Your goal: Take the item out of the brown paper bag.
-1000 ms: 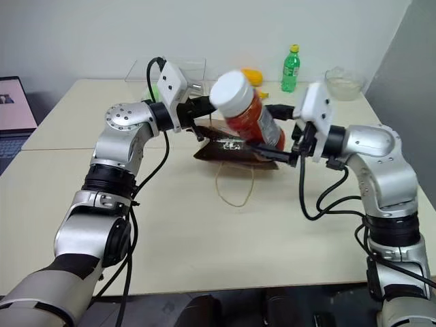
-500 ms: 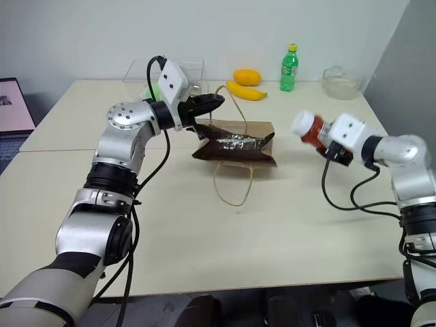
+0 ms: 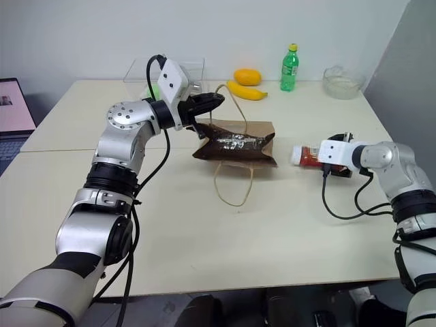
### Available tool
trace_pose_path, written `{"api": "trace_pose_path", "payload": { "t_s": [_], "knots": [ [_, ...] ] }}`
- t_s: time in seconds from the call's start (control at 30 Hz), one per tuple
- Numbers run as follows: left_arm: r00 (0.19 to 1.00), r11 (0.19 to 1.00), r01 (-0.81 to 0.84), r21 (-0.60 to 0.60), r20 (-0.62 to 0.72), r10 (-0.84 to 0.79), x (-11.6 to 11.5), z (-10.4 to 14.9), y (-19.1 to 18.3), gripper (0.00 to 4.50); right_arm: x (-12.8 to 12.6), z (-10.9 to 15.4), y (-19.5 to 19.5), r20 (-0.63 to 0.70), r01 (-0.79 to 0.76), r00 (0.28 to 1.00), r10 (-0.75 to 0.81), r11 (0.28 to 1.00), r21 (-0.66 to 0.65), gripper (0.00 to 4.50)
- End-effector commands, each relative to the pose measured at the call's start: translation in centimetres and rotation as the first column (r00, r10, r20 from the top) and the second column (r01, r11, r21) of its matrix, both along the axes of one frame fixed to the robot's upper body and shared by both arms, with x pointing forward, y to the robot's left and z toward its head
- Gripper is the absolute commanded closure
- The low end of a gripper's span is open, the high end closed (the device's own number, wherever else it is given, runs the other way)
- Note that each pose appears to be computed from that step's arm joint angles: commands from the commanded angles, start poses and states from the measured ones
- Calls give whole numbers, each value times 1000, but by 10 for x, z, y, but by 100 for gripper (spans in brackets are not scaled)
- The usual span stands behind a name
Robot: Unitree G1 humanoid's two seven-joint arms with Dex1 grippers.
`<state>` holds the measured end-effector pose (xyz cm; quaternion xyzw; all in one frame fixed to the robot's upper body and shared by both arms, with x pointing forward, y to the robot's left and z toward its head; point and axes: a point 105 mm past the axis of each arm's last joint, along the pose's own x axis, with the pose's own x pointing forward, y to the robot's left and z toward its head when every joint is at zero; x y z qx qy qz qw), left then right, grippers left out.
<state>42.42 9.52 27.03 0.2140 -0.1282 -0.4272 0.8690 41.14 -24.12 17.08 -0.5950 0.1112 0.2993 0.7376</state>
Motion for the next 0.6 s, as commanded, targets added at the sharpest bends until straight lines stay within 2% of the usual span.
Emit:
{"api": "trace_pose_path", "payload": {
  "t_s": [0.03,0.07,0.13,0.23,0.3,0.4,0.47,0.6],
  "knots": [
    [998,1000,4,-8,66,-4,-4,18,-1,450,-6,42,-6,90,-5,996,-1,998,69,7],
    [998,1000,5,-9,65,-4,-4,18,-1,450,-10,50,-5,101,-16,995,6,995,98,7],
    [998,1000,-2,-20,60,3,-3,18,0,450,-38,61,22,72,-139,990,124,951,276,7],
    [998,998,-24,-54,50,26,2,21,1,450,-87,65,76,75,-279,955,287,785,553,7],
    [999,997,-27,-69,38,30,5,22,2,450,-106,57,102,93,-277,952,291,693,665,7],
    [999,997,-47,-57,14,48,11,19,4,450,-130,33,140,75,-232,958,275,596,769,7],
    [994,994,-103,-28,23,104,19,18,8,408,-132,22,154,60,-174,973,222,541,823,0],
    [993,993,-114,16,38,114,23,23,10,294,-121,14,166,73,-142,986,147,543,828,0]
  ]
}}
